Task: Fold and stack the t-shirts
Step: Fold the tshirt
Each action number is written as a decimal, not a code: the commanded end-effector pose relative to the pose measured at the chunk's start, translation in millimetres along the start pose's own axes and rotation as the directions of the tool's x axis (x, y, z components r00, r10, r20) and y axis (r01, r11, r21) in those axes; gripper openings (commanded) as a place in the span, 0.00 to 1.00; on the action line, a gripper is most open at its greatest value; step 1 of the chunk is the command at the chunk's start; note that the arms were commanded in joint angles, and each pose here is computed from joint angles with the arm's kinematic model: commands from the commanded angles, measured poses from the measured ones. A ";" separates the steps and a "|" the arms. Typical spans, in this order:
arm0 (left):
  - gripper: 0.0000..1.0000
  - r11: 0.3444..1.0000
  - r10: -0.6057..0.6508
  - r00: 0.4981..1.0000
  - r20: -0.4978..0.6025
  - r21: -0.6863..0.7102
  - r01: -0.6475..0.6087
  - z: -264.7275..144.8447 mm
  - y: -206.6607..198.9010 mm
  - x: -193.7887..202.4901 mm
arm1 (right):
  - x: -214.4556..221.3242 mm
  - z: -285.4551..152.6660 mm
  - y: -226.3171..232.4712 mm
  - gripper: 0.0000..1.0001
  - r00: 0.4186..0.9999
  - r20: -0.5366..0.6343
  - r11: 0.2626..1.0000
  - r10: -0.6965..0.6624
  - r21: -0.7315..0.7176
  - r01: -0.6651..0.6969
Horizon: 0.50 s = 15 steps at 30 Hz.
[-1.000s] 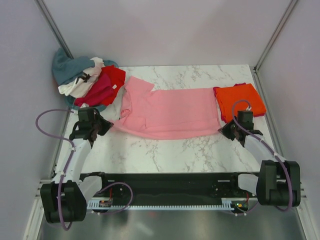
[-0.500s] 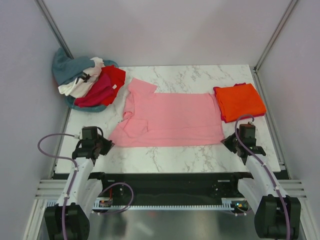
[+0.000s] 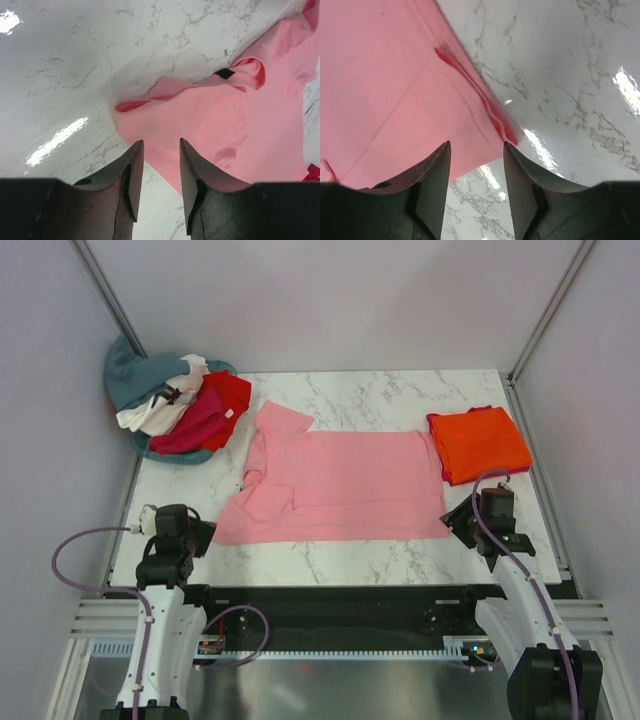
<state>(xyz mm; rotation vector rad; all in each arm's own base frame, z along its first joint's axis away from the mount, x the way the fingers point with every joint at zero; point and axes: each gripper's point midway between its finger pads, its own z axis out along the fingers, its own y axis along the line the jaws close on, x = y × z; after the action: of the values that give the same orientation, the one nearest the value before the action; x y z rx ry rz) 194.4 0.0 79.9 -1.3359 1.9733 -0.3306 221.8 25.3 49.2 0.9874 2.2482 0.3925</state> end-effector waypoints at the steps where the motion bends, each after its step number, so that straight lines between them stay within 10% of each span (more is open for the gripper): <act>1: 0.42 0.998 0.051 0.995 0.087 0.022 -0.053 -14.5 -26.6 -31.6 | -34.2 -9.5 40.0 0.53 0.994 0.059 0.990 -0.092 -0.099 0.098; 11: 0.40 0.827 0.404 0.915 0.010 0.424 -0.370 -20.8 -147.3 -22.1 | -14.9 8.7 144.1 0.38 0.945 -0.024 0.916 -0.326 -0.254 0.310; 15: 0.39 0.771 0.500 0.866 0.028 0.440 -0.460 -19.6 -172.6 -3.6 | 35.5 18.0 192.6 0.17 0.899 -0.082 0.861 -0.430 -0.335 0.382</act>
<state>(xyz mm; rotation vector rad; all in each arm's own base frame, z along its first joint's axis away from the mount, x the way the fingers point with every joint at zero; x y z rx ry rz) 281.3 -49.1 156.0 -0.7633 2.1384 -0.5093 304.7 141.9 103.1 0.4065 2.4000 0.5803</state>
